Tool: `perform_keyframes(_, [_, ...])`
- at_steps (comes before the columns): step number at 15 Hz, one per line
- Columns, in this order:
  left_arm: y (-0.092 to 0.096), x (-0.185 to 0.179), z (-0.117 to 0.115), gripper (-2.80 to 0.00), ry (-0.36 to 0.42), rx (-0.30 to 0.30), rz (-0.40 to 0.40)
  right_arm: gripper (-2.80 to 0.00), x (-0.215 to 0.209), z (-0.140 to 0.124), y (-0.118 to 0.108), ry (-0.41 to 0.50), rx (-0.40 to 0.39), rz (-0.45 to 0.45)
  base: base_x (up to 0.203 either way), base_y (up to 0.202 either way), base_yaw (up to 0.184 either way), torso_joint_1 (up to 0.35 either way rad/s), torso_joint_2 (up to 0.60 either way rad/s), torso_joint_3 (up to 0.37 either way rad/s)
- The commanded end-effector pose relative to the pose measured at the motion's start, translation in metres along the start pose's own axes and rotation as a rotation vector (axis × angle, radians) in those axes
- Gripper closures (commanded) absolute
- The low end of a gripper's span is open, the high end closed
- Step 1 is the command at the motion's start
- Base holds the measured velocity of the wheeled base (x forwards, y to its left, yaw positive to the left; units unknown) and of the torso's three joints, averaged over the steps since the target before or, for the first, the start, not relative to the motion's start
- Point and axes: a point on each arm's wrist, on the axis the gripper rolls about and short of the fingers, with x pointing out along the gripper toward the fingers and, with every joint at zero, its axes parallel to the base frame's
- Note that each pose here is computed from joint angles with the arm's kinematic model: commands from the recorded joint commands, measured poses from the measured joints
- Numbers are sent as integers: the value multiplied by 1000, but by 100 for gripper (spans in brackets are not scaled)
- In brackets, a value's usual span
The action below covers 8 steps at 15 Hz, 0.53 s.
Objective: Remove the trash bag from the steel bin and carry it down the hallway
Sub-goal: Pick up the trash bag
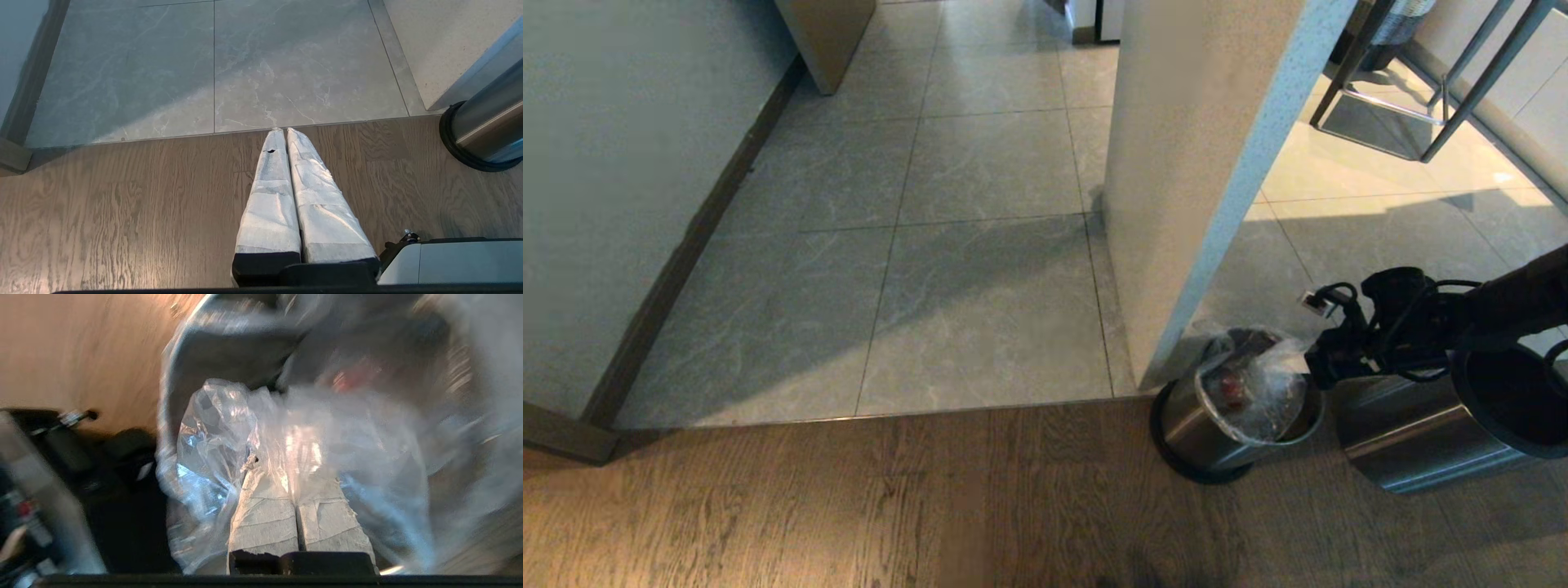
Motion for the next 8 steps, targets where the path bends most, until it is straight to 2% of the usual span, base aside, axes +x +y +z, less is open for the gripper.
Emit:
perform_keyframes(1, [0,0,0,0,-1,0,0,0,1,-3,2,12,16,18,0,0,0,0,0,0])
perform_keyframes(6, [0,0,0,0,-2,0,0,0,-13,2,7,14,30,36,0,0,0,0,0,0])
perform_keyframes(8, [0,0,0,0,0,0,0,0,-17,-2,9,5,86,78,0,0,0,0,0,0])
